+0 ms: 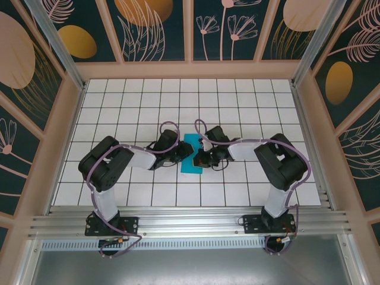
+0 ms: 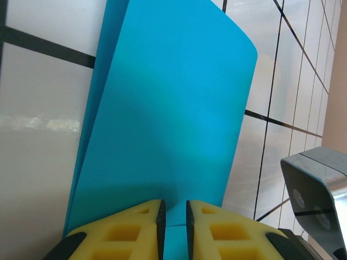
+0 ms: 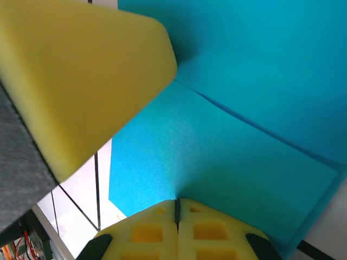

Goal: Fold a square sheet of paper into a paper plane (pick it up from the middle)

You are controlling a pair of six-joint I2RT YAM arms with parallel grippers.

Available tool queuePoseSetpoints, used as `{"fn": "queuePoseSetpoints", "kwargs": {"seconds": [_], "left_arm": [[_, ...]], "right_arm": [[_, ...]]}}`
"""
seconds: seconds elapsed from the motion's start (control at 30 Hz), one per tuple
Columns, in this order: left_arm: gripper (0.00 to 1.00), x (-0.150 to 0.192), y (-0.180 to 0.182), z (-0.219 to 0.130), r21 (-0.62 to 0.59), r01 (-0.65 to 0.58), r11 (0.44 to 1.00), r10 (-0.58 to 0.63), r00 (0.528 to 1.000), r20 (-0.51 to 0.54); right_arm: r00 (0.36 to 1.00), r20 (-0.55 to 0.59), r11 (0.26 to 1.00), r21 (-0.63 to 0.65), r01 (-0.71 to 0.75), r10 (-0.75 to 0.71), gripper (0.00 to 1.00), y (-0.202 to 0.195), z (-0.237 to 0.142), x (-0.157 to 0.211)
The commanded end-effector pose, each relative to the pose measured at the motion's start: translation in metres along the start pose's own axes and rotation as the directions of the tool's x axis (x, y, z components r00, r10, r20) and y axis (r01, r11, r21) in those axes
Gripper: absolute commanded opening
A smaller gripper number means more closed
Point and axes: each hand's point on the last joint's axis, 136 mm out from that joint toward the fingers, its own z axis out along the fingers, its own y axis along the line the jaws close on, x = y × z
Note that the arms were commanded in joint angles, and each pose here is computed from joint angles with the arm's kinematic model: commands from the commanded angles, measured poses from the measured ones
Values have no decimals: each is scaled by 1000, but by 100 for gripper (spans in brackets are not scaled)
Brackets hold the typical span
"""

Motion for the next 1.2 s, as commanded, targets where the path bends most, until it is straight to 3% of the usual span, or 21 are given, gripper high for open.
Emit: {"fn": "queuePoseSetpoints", "kwargs": {"seconds": [0.0,0.27,0.57,0.97,1.17], "left_arm": [[22,11,51,5,-180,9,984,-12,1000,-19],[20,12,61,4,-213,19,977,-23,1000,-14],[19,13,62,5,-217,22,976,-26,1000,-16],[19,14,64,5,-220,20,975,-26,999,-21],[19,14,63,5,-222,19,975,-24,999,-22]], "right_arm": [[998,-50,994,102,-33,38,4,-25,3,20],[998,-66,1000,19,-9,11,8,-7,-9,31],[994,-93,995,78,-55,62,9,-35,-8,58],[987,-110,991,69,-114,121,9,-49,-15,83],[985,-120,985,136,-109,125,9,-62,-20,91]]}}
